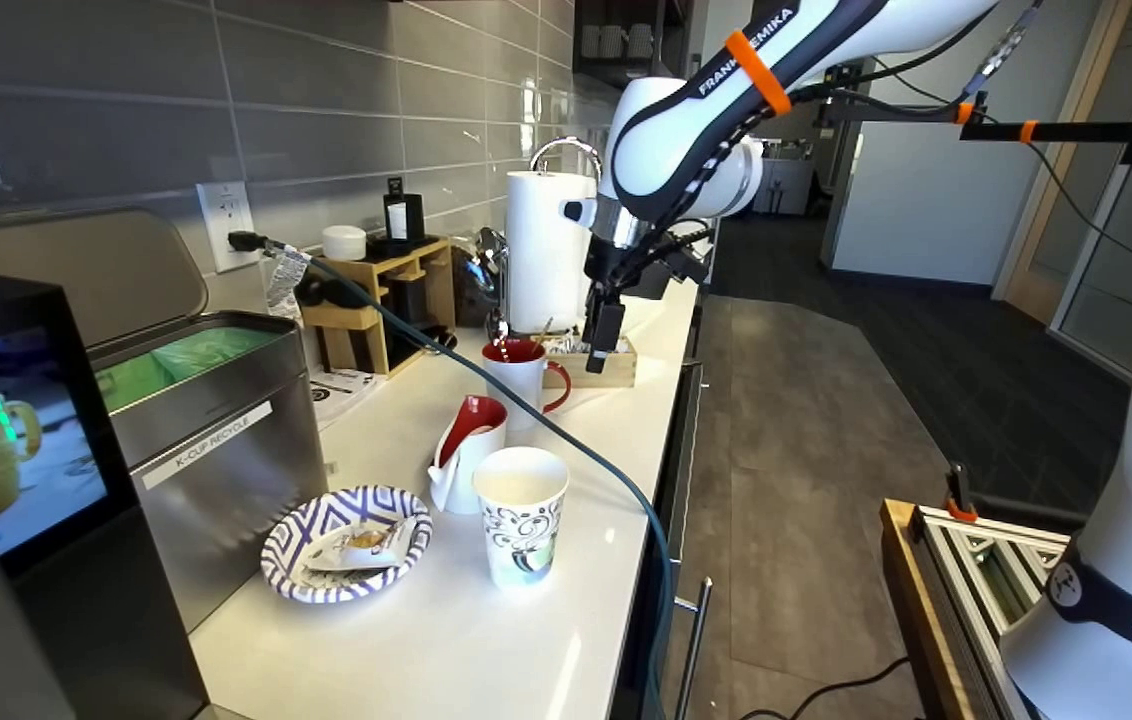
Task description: Move the mug forward then remove the spoon from the mug and put it in the cup
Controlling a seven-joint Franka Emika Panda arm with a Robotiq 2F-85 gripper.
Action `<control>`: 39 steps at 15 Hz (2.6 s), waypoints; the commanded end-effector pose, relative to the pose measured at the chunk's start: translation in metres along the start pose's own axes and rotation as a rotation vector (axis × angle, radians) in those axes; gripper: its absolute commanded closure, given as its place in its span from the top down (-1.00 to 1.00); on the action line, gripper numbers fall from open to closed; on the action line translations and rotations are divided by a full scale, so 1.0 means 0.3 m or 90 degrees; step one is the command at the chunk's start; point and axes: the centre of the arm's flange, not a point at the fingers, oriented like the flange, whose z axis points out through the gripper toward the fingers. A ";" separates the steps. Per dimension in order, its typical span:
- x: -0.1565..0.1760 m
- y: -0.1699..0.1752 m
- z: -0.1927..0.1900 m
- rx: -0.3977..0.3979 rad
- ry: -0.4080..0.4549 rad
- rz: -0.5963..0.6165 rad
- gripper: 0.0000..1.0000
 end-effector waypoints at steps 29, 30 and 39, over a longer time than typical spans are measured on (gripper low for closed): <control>0.134 0.141 0.005 0.008 0.001 0.212 1.00; 0.141 0.136 0.007 0.019 0.015 0.227 1.00; 0.146 0.126 0.046 0.013 0.051 0.360 1.00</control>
